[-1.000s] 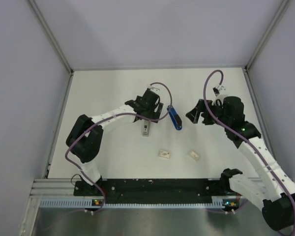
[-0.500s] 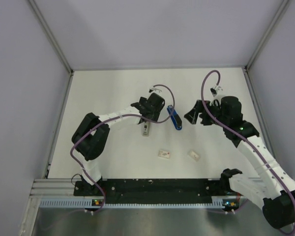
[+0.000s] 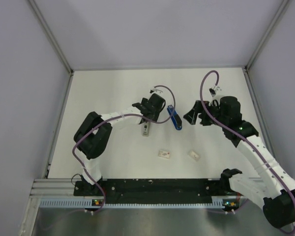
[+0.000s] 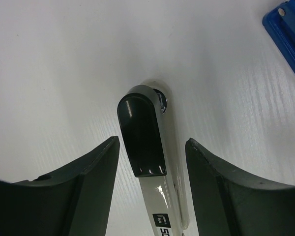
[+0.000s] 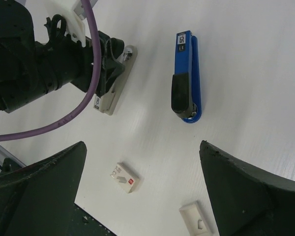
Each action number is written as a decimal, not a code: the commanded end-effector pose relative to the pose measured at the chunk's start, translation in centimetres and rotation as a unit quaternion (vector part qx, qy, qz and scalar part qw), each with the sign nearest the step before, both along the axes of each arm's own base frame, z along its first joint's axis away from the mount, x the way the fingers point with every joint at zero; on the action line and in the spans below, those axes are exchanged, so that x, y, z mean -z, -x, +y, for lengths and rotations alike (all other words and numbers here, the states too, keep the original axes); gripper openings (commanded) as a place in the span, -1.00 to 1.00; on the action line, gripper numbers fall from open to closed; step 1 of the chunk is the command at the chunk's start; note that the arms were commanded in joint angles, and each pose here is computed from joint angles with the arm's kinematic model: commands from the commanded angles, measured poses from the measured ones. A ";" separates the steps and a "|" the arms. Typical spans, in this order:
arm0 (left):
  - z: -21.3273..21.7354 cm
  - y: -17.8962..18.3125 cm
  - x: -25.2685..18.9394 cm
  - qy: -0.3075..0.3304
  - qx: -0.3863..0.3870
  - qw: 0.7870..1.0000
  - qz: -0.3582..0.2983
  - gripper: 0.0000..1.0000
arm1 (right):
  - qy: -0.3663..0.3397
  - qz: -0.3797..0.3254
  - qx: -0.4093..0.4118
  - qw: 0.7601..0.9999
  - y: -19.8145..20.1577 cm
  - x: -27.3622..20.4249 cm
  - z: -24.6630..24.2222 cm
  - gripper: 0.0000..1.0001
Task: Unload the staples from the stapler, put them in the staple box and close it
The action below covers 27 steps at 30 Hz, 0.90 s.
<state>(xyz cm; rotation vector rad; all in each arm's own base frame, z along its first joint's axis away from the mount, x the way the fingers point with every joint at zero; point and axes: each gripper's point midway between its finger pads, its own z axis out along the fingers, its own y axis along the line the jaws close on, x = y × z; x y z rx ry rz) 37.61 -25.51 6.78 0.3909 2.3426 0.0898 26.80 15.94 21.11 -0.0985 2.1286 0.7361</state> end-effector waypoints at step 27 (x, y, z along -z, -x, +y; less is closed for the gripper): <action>-2.3 3.1 -3.6 0.061 0.189 0.980 -0.002 -1.00 | 0.048 -0.011 -0.099 0.994 1.9 1.5 3.7 0.93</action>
